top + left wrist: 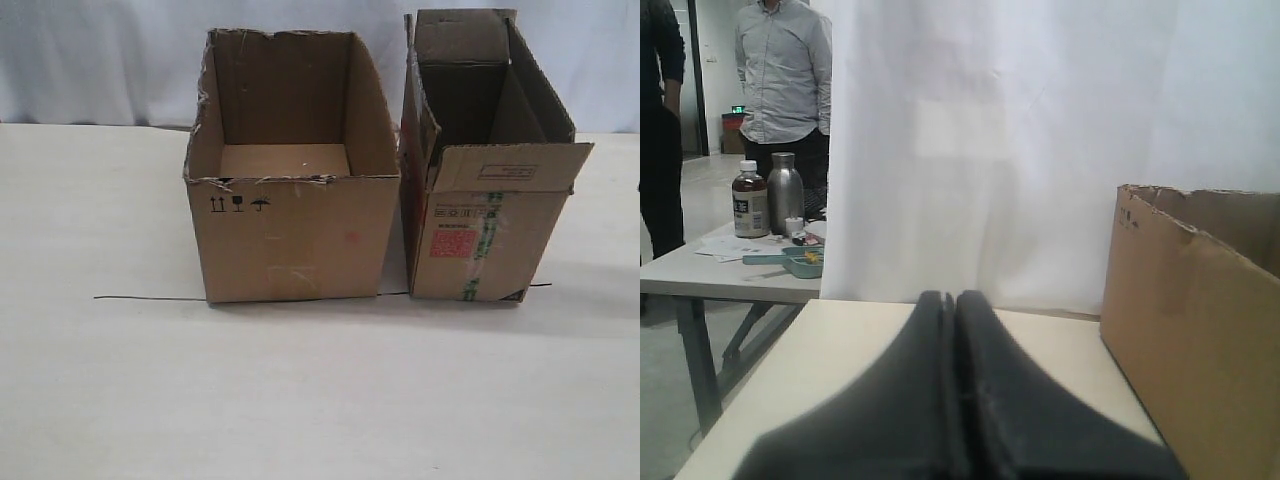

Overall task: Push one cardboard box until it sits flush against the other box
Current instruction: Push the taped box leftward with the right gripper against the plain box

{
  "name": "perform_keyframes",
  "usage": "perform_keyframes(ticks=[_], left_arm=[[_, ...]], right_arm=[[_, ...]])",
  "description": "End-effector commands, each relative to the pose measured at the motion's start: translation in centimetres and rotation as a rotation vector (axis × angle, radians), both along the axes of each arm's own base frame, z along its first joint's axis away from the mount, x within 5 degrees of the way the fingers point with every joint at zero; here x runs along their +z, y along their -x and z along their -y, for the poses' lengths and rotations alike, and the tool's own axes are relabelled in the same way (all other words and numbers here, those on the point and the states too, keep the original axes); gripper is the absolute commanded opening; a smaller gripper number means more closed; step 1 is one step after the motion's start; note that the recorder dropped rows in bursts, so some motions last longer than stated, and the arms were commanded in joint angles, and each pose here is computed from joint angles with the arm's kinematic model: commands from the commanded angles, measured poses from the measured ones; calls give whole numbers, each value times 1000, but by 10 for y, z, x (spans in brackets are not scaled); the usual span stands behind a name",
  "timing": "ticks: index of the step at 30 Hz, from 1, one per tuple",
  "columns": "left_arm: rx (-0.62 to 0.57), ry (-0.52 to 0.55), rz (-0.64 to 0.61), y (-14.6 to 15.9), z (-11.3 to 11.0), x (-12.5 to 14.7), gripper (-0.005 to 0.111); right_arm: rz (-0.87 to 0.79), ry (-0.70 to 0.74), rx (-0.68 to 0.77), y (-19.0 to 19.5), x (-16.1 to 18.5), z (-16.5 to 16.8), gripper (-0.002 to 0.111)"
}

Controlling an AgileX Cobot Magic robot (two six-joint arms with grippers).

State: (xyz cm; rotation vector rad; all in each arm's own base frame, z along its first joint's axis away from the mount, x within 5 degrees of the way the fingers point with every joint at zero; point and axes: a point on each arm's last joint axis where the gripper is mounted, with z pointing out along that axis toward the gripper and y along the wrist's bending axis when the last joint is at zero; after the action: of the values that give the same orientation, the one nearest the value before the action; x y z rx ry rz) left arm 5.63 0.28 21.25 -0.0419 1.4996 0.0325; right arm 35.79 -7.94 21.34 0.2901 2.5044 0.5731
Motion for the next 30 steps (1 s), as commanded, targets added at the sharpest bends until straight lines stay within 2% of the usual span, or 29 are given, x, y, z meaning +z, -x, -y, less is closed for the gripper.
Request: perform_keyframes(ticks=[1,7,13,15,22,30], left_arm=[[-1,0,1,0,0,-1,0],[-1,0,1,0,0,-1,0],[-1,0,1,0,0,-1,0],[-1,2,1,0,0,-1,0],[-1,2,1,0,0,-1,0],[-1,2,1,0,0,-1,0]], right_arm=[[-48,-146,49,-30,-38,-2,5],[-26,-337,111,-58,-72,-25,5],[5,-369,216,-85,-79,-84,5],[16,-365,227,-90,-79,-93,5],[-70,-437,253,-86,-98,-101,5],[-98,-500,207,-86,-99,-102,5]])
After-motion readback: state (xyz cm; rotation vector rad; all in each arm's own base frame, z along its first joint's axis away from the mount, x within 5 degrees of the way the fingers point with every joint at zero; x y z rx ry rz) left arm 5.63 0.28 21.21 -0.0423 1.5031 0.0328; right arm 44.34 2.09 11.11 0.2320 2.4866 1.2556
